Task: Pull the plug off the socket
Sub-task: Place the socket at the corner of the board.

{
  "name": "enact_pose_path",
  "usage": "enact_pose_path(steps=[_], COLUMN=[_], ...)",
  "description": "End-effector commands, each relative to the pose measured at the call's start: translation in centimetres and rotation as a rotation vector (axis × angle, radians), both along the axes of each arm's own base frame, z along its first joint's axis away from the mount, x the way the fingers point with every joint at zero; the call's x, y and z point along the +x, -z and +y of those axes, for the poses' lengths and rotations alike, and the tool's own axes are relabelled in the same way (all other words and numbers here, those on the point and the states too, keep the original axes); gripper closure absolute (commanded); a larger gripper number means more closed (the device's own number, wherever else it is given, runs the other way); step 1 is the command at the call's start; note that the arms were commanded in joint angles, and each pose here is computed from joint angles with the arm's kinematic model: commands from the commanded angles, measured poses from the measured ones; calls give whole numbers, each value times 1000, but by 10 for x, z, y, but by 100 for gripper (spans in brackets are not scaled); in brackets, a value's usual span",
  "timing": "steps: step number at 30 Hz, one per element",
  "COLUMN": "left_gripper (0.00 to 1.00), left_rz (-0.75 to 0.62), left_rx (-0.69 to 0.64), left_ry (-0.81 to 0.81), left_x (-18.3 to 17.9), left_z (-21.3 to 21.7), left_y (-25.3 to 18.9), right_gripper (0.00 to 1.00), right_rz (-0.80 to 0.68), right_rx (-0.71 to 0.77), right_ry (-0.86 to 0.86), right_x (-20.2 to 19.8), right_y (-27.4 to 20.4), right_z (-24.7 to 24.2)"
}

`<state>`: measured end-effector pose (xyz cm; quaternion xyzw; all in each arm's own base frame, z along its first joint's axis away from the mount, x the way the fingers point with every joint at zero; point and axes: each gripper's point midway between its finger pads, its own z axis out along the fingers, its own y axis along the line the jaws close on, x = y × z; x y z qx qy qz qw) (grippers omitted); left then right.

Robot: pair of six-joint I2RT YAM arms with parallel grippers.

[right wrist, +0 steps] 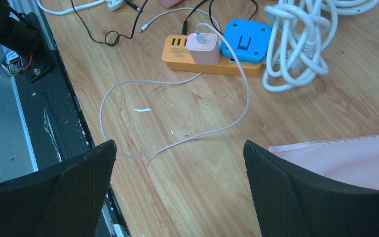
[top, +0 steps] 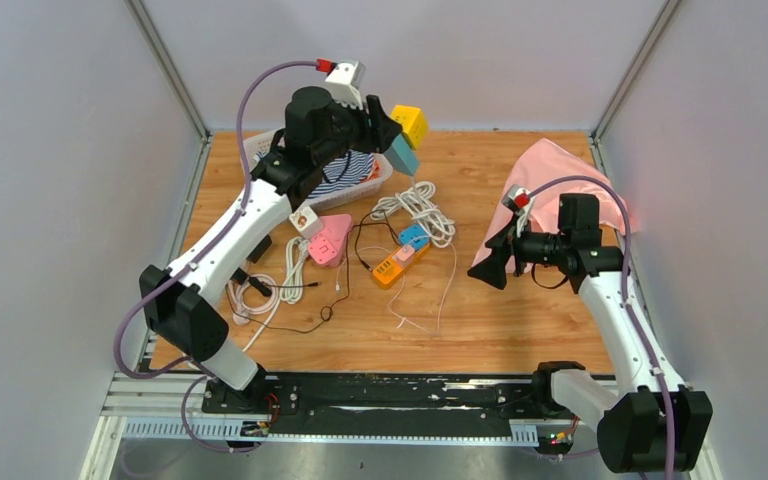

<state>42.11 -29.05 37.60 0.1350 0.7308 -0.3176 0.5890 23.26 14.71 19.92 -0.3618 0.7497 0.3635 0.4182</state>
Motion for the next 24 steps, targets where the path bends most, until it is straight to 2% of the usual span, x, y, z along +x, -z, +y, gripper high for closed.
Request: enact_pose_path(steps=[1,9,14,19,24], left_gripper=[100,100,100,100,100], left_rz=[-197,-174,-153,-141,-128], left_rx=[-127,-246,-282,-280,-266], left_ry=[28,158,217,266,309], left_x=[-23,-23,-23,-32,-49], left_z=[17,-12,-39,-72,-108], left_y=[-87,-120,-126,-119,-108], right_gripper=[0,0,0,0,0], right_rz=[-55,-86,-83,-102,-151], right_rx=[7,-25,-40,-79,-172], right_ry=[-18,30,101,305,644], right_x=[-1,0,7,24,41], right_y=[-12,-16,-22,-30,-42], right_z=[3,-5,-17,-56,-122])
